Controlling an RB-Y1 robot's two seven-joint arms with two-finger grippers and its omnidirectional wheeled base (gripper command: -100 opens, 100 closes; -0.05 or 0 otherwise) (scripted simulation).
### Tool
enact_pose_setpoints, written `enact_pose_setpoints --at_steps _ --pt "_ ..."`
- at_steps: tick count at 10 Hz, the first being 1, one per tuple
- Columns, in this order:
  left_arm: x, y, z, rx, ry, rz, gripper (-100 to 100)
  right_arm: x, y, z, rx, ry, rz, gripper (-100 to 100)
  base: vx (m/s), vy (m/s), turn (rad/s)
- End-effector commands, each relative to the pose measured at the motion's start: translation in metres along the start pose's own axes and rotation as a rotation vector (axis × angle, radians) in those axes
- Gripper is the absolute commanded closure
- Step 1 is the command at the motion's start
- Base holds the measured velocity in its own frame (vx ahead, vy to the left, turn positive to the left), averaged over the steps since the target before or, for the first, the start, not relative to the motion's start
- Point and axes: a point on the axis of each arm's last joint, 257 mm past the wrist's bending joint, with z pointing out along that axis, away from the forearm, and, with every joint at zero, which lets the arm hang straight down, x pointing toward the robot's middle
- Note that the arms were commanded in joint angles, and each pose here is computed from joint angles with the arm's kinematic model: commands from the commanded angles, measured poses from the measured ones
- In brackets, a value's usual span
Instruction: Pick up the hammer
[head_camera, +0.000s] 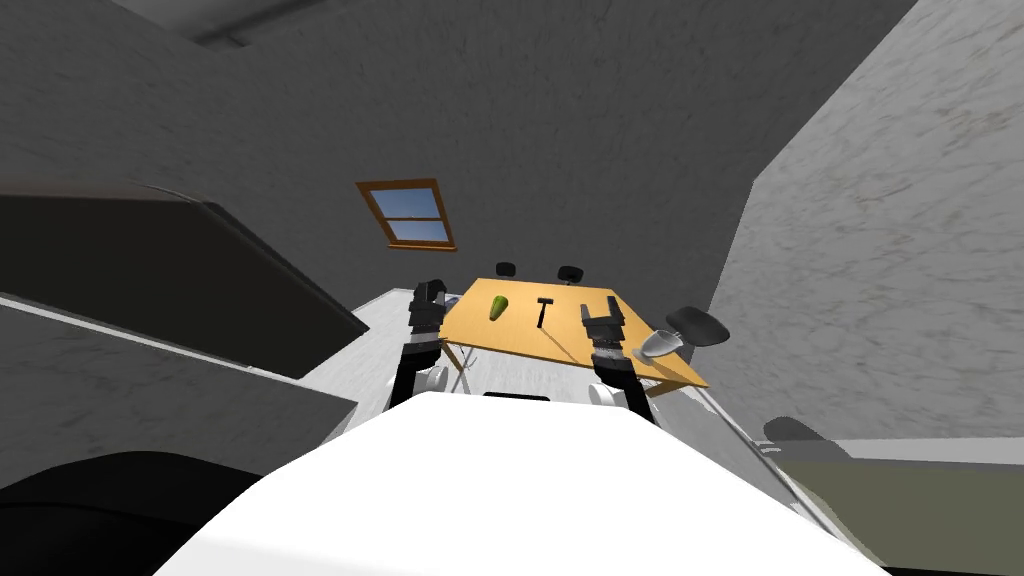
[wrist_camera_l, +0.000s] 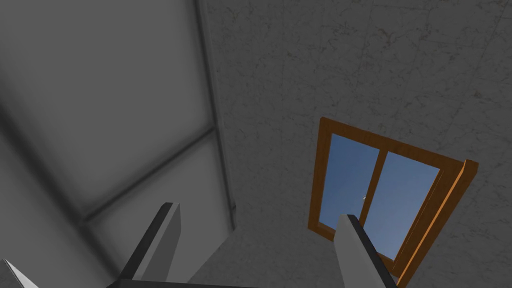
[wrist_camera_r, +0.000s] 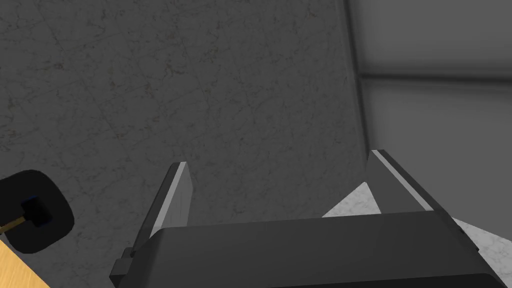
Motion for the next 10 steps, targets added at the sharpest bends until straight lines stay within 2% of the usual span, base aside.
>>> enact_pose_setpoints --at_steps 1,2,3,4,5,6,7,8,9,10 --pt "0.000 0.000 0.000 0.000 0.000 0.000 0 -0.009 -0.016 0.000 0.024 -0.016 0.087 -100 -0.054 -0.204 0.315" --pt "0.000 0.000 0.000 0.000 0.000 0.000 0 -0.012 -0.021 -0.003 0.036 -0.025 0.104 -100 -0.062 -0.186 0.174" --pt "0.000 0.000 0.000 0.000 0.000 0.000 0 -0.020 -0.035 -0.004 0.057 -0.043 0.167 -100 -0.065 -0.156 0.299" --pt "0.000 0.000 0.000 0.000 0.000 0.000 0 -0.021 -0.036 -0.005 0.060 -0.044 0.173 -100 -0.046 -0.121 0.117" --pt "0.000 0.000 0.000 0.000 0.000 0.000 0 -0.029 -0.050 -0.007 0.080 -0.065 0.241 -100 -0.051 -0.169 0.202" --pt "0.000 0.000 0.000 0.000 0.000 0.000 0 -0.029 -0.051 -0.008 0.083 -0.067 0.244 -100 -0.044 -0.132 0.183" --pt "0.000 0.000 0.000 0.000 0.000 0.000 0 -0.037 -0.064 -0.010 0.100 -0.088 0.309 -100 -0.070 -0.124 0.295" --pt "0.000 0.000 0.000 0.000 0.000 0.000 0 -0.039 -0.067 -0.012 0.106 -0.093 0.316 -100 -0.062 -0.116 0.145" --pt "0.000 0.000 0.000 0.000 0.000 0.000 0 -0.046 -0.077 -0.013 0.116 -0.112 0.380 -100 -0.066 -0.151 0.341" --pt "0.000 0.000 0.000 0.000 0.000 0.000 0 -0.049 -0.083 -0.016 0.128 -0.121 0.388 -100 -0.052 -0.135 0.169"
